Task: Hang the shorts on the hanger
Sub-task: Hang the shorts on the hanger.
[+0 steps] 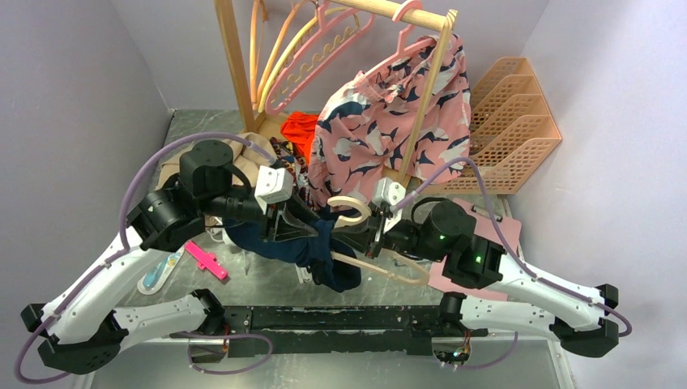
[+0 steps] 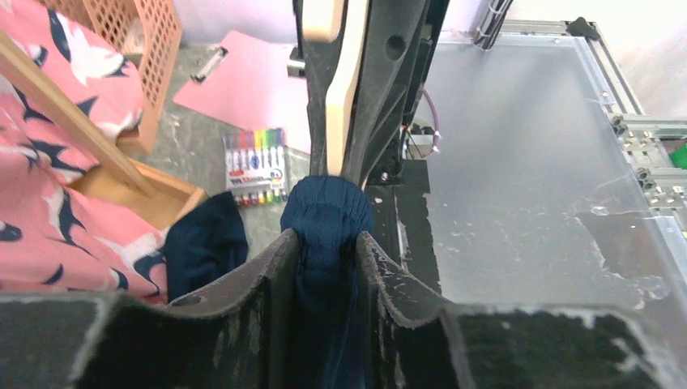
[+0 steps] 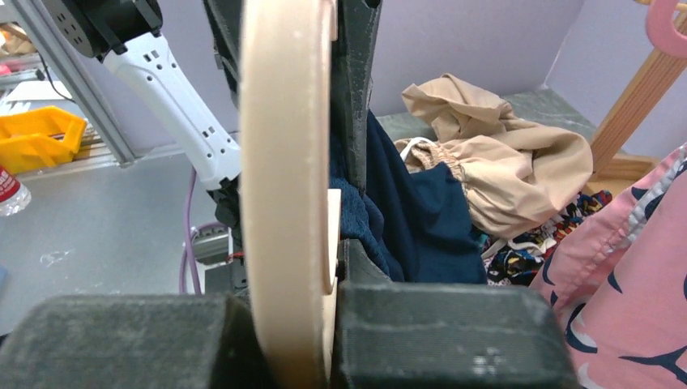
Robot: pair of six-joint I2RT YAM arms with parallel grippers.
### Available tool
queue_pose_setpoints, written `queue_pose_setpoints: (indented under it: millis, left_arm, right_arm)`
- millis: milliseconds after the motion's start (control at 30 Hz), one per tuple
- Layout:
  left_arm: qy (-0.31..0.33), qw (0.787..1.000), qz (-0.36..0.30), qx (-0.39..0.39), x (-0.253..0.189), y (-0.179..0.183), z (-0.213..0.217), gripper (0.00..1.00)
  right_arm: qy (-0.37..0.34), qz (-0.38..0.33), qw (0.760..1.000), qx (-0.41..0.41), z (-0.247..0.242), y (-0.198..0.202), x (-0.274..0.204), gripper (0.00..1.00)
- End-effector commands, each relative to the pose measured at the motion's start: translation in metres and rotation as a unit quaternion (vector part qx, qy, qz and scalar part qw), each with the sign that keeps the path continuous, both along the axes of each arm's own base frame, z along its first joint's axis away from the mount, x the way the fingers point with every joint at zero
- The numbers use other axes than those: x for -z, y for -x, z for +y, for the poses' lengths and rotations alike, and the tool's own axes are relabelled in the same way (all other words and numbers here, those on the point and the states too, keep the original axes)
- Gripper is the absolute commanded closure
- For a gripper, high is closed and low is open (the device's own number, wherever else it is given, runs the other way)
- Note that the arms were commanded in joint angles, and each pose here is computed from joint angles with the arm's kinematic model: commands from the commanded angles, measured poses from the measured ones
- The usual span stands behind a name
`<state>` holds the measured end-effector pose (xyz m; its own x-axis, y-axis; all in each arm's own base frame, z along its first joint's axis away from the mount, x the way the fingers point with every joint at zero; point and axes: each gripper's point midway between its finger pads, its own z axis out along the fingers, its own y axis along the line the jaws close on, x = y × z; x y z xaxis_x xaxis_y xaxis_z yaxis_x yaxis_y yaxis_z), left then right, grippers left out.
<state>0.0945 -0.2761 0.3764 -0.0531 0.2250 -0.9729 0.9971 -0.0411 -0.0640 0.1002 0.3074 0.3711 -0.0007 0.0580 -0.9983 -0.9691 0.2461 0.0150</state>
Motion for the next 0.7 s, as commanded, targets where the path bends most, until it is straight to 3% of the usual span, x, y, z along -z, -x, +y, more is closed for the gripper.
queue_pose_setpoints:
  millis: [0,233,267,433,667]
  left_arm:
    - [0.020,0.997,0.024,0.067,-0.004,0.029,-0.007,0.54]
    - [0.037,0.998,-0.008,0.057,-0.030,0.030,0.000,0.03]
    - [0.047,0.997,-0.021,0.053,-0.040,0.031,0.003,0.00]
    - [0.094,0.992,-0.082,0.022,-0.083,0.037,0.025,0.00]
    - [0.065,0.994,-0.089,-0.015,-0.074,0.026,0.030,0.00]
  right_arm:
    - [-0.133,-0.041,0.988,0.073,-0.012,-0.025,-0.068,1.00]
    - [-0.169,-0.052,0.983,0.050,-0.013,-0.016,-0.090,1.00]
    - [-0.166,-0.052,0.984,0.048,-0.013,-0.015,-0.089,1.00]
    - [-0.143,-0.049,0.987,0.051,-0.017,-0.014,-0.078,1.00]
    - [-0.101,-0.041,0.993,0.043,-0.023,-0.008,-0.059,1.00]
